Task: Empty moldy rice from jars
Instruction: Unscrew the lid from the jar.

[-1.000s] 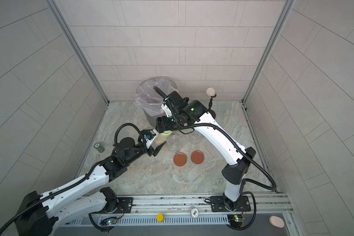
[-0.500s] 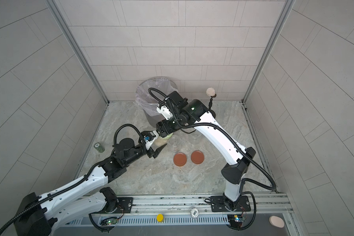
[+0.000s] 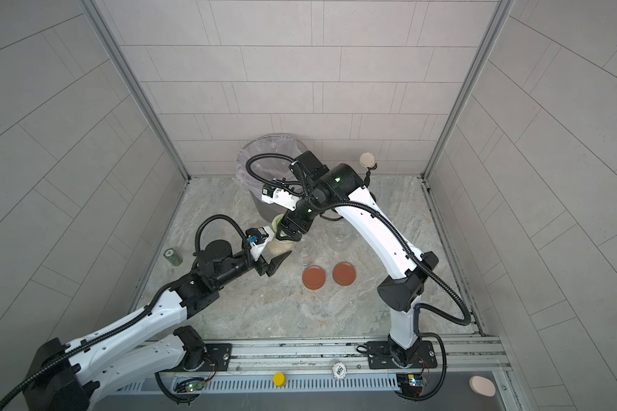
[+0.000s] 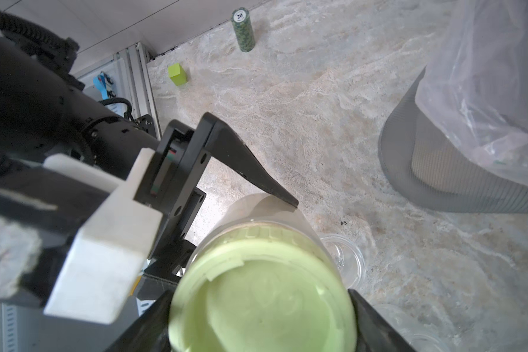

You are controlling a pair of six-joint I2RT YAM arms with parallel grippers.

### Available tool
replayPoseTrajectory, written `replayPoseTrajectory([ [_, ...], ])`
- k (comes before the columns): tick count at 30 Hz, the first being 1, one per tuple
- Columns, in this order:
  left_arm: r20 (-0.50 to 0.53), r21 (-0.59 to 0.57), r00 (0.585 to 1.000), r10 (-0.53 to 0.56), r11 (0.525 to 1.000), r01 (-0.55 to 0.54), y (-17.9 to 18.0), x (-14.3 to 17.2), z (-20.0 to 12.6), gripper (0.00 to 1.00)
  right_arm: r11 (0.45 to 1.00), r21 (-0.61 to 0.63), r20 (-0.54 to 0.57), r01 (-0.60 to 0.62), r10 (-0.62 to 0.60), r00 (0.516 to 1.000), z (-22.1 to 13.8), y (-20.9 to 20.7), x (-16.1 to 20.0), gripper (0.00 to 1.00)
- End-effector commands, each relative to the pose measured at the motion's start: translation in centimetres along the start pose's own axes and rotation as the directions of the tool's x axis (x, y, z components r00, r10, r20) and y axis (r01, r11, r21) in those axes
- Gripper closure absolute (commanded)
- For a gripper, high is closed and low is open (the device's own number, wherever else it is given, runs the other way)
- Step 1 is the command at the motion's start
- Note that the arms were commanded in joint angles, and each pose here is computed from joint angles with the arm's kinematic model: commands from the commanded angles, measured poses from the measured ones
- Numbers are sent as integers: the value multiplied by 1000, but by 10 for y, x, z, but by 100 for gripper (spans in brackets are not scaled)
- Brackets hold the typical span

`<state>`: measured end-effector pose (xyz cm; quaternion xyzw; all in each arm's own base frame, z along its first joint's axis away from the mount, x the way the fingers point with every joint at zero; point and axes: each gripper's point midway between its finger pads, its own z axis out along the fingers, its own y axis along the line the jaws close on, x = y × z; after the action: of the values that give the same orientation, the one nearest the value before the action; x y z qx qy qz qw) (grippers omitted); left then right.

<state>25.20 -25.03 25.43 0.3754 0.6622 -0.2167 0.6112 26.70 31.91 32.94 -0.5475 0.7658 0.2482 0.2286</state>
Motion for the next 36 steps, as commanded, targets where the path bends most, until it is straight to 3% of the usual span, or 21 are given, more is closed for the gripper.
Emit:
replayPoseTrajectory([
  [1, 185, -25, 983, 18, 1000, -14, 8, -52, -7, 95, 944, -235, 88, 231, -216, 972, -5, 51, -4, 39],
  [11, 152, -15, 988, -20, 1000, 23, 7, -39, -1, 97, 869, -188, 116, 457, -442, 889, -12, 36, 5, 32],
  [26, 144, -53, 989, -25, 998, 33, 13, -35, -4, 97, 881, -128, 152, 456, -437, 887, -39, 14, 10, 33],
  [30, 158, -53, 987, -26, 998, 35, 13, -39, -4, 97, 873, -171, 198, 457, -424, 884, -35, 21, 8, 33],
  [36, 145, -87, 989, -21, 996, 34, 18, -37, -8, 97, 898, -124, 151, 421, -402, 903, -41, 12, 18, 35],
])
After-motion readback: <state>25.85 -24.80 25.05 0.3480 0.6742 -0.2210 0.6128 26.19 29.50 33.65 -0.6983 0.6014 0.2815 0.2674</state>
